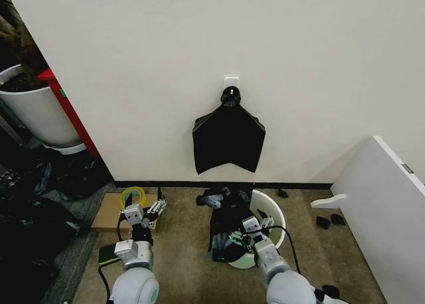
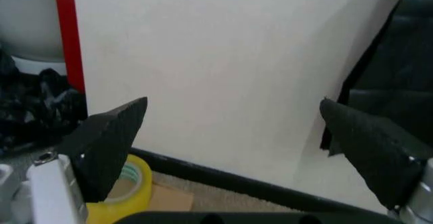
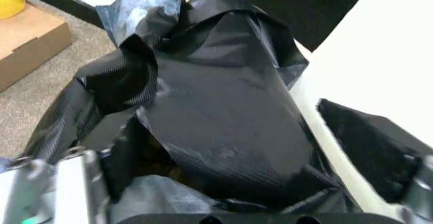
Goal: Place the garbage bag over the trash bin.
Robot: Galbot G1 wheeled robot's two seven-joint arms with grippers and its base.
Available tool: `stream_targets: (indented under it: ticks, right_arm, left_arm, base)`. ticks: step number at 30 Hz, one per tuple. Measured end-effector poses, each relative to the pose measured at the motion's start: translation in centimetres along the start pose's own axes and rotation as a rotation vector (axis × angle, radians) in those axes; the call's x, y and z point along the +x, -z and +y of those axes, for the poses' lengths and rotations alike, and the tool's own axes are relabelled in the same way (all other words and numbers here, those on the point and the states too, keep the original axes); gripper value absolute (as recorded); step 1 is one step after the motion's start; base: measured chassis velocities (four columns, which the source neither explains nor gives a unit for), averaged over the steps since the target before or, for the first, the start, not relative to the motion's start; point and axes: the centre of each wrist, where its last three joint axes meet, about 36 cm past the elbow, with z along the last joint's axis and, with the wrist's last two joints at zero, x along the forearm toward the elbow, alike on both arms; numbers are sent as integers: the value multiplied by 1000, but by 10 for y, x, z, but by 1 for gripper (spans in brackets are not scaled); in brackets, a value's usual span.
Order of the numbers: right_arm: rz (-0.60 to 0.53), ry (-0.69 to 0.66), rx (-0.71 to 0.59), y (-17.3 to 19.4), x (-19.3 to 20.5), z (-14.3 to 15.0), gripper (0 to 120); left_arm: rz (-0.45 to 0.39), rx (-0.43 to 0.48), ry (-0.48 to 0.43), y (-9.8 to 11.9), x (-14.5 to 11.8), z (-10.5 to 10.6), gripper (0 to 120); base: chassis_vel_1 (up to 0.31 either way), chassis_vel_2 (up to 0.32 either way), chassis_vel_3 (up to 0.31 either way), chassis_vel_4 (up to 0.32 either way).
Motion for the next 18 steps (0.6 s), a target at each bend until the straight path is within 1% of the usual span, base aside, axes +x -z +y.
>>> stream_targets:
  ticks: [1,2,3,4,6,7,8,10,12,13,15,16,18]
  right_arm:
    - [0,0,0,0,0,0,86]
    - [-2,-2,-4,1,0,0,80]
    - [-2,-3,-6,1,0,0,79]
    - [-4,-6,-18,2,-1,0,70]
    - [-8,-8,-24,3,-1,-1,69]
    - [-20,-12,-42,4,-2,-2,60]
    - [-20,-12,-42,4,-2,-2,60]
    - [-47,-23,-79,7,-5,-5,50]
    - [-55,-31,-109,9,-7,-7,43]
    - [-55,-31,-109,9,-7,-7,43]
    - [-53,-44,-145,10,-8,-9,34]
    - [-53,-44,-145,10,-8,-9,34]
    - [-37,-56,-193,13,-8,-12,25]
  left_arm:
    - [0,0,0,0,0,0,100]
    - [12,-1,-7,-2,1,-2,100]
    - [16,-2,-11,-2,2,-3,100]
    - [41,-9,-30,-4,4,-7,100]
    - [53,-11,-37,-5,5,-8,100]
    - [91,-10,-63,-4,9,-10,100]
    - [91,-10,-63,-4,9,-10,100]
    - [158,13,-110,4,11,-11,100]
    - [205,35,-143,11,10,-10,100]
    - [205,35,-143,11,10,-10,100]
    - [259,63,-191,22,7,-9,100]
    - [259,63,-191,22,7,-9,100]
    - [338,87,-259,34,4,-8,100]
  base:
    - [0,0,0,0]
    - [0,0,0,0]
    - [0,0,0,0]
    - [0,0,0,0]
    - [0,0,0,0]
    - [0,0,0,0]
    - [0,0,0,0]
    - [0,0,0,0]
    - [0,0,0,0]
    - [0,0,0,0]
    - [0,0,0,0]
    - [0,0,0,0]
    - [0,0,0,0]
